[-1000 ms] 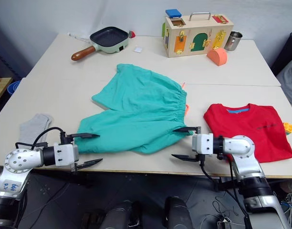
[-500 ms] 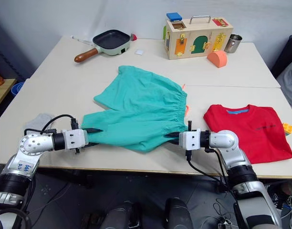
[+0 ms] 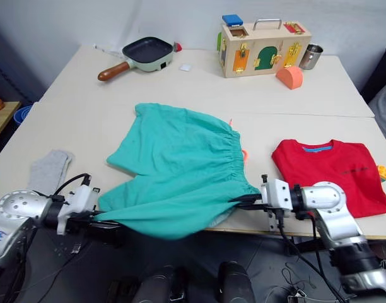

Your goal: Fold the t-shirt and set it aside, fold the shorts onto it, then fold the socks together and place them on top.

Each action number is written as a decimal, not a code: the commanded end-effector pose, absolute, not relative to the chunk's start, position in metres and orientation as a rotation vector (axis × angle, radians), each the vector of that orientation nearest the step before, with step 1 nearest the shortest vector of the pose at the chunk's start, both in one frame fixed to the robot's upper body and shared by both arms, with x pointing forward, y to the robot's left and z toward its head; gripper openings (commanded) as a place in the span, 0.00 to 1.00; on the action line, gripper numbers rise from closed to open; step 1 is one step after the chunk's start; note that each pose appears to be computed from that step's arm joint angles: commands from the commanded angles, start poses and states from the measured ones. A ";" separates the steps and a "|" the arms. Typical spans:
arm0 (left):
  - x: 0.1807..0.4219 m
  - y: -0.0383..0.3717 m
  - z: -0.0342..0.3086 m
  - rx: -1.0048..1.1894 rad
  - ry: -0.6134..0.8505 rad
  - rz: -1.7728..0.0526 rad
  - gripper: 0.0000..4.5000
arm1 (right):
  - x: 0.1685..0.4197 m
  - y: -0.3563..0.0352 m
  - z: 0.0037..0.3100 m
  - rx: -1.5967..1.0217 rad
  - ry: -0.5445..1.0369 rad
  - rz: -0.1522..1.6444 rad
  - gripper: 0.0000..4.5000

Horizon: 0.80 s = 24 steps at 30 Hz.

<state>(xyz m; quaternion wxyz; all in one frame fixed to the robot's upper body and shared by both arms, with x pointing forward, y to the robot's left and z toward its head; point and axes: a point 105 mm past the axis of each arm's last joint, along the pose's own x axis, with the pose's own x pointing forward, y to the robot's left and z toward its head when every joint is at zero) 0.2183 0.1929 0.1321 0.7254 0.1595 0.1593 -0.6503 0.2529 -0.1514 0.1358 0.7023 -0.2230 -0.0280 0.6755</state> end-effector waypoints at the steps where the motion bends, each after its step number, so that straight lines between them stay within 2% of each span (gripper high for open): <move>1: 0.207 0.189 0.163 0.239 0.336 -1.468 0.01 | 0.241 -0.153 0.157 -0.396 -0.016 1.537 0.00; 3: 0.208 0.191 0.172 0.177 0.339 -1.457 0.01 | 0.240 -0.152 0.163 -0.355 0.009 1.533 0.00; 6: 0.237 0.199 0.194 0.108 0.289 -1.369 0.01 | 0.265 -0.148 0.190 -0.205 -0.006 1.440 0.00; 10: 0.298 0.204 0.226 -0.040 0.127 -1.201 0.01 | 0.305 -0.146 0.200 -0.041 0.006 1.250 0.00; 15: 0.367 0.216 0.236 -0.114 0.041 -0.965 0.01 | 0.356 -0.136 0.208 0.038 -0.064 1.031 0.00; 21: 0.396 0.216 0.240 -0.128 0.000 -0.879 0.01 | 0.384 -0.127 0.208 0.047 -0.101 0.908 0.00; 24: 0.424 0.210 0.232 -0.105 -0.024 -0.763 0.01 | 0.410 -0.121 0.196 -0.018 -0.120 0.752 0.00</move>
